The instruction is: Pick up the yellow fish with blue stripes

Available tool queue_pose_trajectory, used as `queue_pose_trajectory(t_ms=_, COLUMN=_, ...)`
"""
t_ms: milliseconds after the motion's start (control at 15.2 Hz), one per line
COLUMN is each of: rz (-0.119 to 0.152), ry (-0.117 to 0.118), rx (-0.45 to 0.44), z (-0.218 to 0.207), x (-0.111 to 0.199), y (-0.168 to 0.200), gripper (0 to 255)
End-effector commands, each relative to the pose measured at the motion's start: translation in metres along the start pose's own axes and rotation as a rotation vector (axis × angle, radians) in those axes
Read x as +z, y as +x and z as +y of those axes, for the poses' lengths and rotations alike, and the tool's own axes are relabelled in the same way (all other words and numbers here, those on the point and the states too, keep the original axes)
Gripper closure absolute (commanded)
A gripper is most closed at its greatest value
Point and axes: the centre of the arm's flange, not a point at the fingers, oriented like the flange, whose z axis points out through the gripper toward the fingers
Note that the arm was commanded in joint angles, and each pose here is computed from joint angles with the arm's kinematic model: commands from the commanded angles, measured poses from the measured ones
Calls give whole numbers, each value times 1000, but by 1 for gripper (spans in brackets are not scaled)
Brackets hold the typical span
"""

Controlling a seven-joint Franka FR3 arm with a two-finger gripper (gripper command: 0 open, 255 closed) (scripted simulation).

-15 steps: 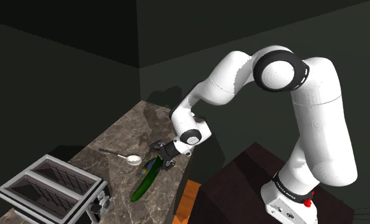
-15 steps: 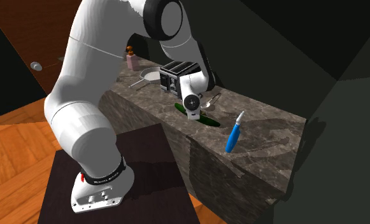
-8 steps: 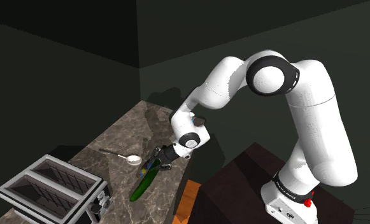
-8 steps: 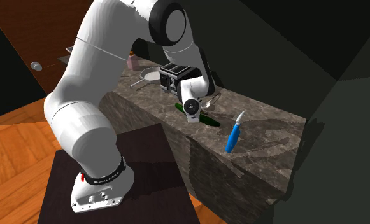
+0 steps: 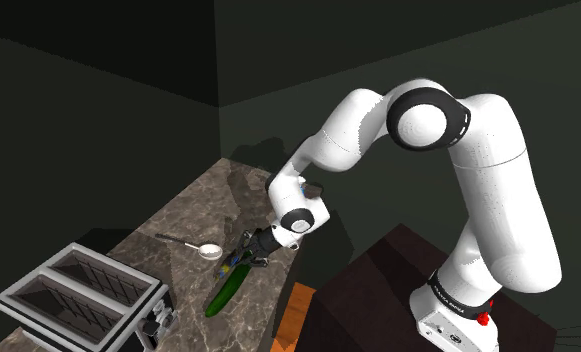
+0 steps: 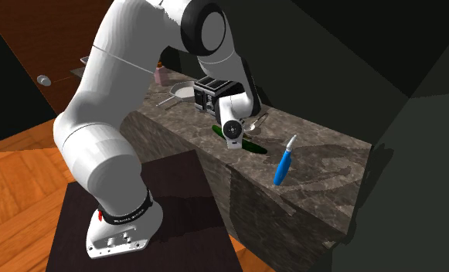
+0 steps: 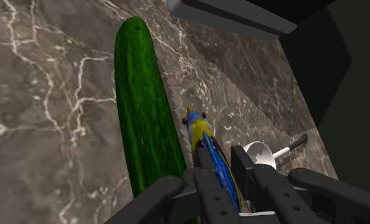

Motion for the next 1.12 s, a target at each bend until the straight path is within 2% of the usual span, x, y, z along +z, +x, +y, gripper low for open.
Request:
queue_pose_trajectory(t_ms=0, rz=1, ry=-1, rx=1, z=-3, x=-3, y=-2, gripper=255)
queue_pose_trajectory(t_ms=1056, rz=1, ry=-1, rx=1, z=-49, x=-51, y=-36, gripper=255)
